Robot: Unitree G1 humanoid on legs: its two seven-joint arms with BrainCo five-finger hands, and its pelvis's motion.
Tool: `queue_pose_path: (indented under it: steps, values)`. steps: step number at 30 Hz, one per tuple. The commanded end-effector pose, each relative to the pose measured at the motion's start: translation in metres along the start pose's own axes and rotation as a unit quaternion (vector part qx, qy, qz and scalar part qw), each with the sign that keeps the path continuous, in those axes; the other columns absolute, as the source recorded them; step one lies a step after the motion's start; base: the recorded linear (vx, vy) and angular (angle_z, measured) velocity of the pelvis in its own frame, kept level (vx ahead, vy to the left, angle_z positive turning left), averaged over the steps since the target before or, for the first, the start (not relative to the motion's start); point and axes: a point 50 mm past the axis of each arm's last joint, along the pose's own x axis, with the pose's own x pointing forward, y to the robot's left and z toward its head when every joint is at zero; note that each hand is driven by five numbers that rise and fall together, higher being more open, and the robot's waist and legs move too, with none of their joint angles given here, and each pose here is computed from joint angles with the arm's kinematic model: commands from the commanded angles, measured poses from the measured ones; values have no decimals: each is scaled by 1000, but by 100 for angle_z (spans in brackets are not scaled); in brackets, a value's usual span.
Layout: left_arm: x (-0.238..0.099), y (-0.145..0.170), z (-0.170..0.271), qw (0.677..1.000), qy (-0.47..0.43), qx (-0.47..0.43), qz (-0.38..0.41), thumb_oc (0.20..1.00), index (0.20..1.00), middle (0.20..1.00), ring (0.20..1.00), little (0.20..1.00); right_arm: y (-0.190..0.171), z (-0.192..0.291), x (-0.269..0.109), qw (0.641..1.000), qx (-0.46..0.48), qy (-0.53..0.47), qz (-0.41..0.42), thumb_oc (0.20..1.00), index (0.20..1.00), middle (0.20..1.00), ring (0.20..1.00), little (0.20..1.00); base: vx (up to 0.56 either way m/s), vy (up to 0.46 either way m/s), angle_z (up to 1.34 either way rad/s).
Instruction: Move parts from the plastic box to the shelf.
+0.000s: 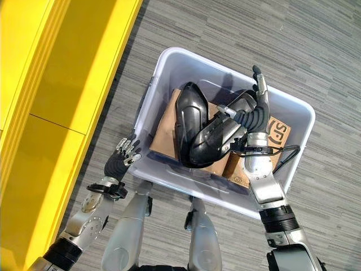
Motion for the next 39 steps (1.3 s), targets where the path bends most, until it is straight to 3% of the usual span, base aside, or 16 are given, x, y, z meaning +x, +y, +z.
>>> queue_pose_path:
  steps: [1, 11, 19, 25, 28, 32, 39]
  values:
    - [-1, -11, 17, 998, -55, -3, -32, 1000, 1000, 1000, 1000, 1000, -23, 21, 13, 996, -54, -70, -21, 1000, 1000, 1000, 1000, 1000, 0, 0, 0]
    - [-2, -13, 15, 998, -51, -6, -43, 1000, 1000, 1000, 1000, 1000, -30, 27, 25, 987, -126, -100, -11, 1000, 1000, 1000, 1000, 1000, 0, 0, 0]
    - [-4, -12, 14, 997, -46, 1, -61, 1000, 1000, 1000, 1000, 1000, -38, 43, 43, 951, -262, -161, 40, 1000, 1000, 1000, 1000, 1000, 0, 0, 0]
    - [-6, -11, 15, 996, -44, 8, -72, 1000, 1000, 1000, 1000, 1000, -30, 55, 53, 926, -305, -199, 100, 1000, 1000, 1000, 1000, 1000, 0, 0, 0]
    - [-7, -10, 14, 996, -39, 12, -80, 1000, 1000, 1000, 1000, 1000, -25, 65, 59, 901, -340, -229, 142, 1000, 1000, 1000, 1000, 1000, 0, 0, 0]
    - [-11, -8, 12, 995, -29, 24, -90, 1000, 1000, 1000, 1000, 1000, -14, 79, 63, 825, -442, -293, 198, 1000, 1000, 1000, 1000, 1000, 2, 0, 1]
    - [-11, -8, 10, 994, -20, 34, -98, 1000, 1000, 1000, 1000, 1000, 2, 83, 64, 745, -515, -332, 264, 1000, 1000, 1000, 1000, 1000, 0, 0, 0]
